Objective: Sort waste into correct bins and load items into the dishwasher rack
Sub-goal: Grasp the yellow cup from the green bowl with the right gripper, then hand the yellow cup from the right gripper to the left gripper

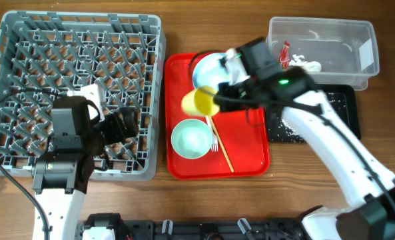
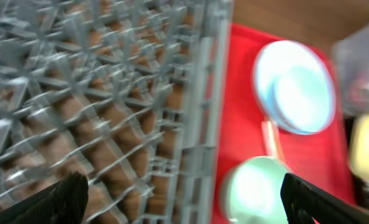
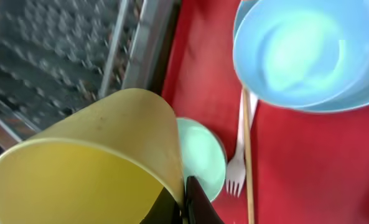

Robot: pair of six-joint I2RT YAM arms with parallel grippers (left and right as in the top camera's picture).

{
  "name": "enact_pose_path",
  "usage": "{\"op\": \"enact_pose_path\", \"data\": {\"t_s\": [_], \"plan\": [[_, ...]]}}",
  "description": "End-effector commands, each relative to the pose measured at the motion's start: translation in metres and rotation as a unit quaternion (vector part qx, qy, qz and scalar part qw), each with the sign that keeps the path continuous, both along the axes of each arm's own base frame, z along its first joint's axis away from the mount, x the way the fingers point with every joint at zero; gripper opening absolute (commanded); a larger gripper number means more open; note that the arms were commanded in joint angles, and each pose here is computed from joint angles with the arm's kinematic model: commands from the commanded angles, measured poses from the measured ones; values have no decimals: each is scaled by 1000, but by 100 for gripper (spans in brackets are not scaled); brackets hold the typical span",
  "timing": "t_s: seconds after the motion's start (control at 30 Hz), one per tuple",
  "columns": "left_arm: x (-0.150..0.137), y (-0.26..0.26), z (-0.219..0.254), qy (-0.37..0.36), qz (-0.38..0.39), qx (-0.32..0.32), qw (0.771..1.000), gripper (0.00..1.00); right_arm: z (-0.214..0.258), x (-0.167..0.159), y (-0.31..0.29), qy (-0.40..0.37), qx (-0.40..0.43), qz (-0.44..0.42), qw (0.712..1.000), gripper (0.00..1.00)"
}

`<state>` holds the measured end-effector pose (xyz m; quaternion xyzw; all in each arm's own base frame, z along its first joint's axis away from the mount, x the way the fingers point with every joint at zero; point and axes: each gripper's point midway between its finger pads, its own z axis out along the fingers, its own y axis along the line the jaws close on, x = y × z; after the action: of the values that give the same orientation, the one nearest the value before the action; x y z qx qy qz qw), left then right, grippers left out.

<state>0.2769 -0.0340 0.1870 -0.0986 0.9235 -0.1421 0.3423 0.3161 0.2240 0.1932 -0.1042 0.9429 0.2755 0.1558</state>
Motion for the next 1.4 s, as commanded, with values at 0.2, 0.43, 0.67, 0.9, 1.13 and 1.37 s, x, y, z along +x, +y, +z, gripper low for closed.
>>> {"op": "enact_pose_path", "data": {"t_s": [0.2, 0.43, 0.67, 0.9, 1.13, 1.37], "plan": [[26, -114, 62, -83, -284, -282, 913, 100, 66, 15, -11, 17, 229, 33, 973, 4], [6, -162, 127, -180, -453, -338, 805, 100, 106, -10, 8, 50, 342, 108, 932, 4], [-10, -185, 142, -213, -502, -329, 771, 98, 129, -30, 18, 60, 396, 170, 900, 4], [-1, -173, 155, -259, -497, -309, 769, 99, 127, -31, 18, 67, 396, 167, 901, 4], [-2, -173, 155, -257, -498, -310, 768, 90, 127, -31, 18, 67, 396, 166, 901, 4], [-6, -174, 158, -264, -510, -307, 759, 81, 127, -31, 18, 68, 396, 166, 901, 4]]}}
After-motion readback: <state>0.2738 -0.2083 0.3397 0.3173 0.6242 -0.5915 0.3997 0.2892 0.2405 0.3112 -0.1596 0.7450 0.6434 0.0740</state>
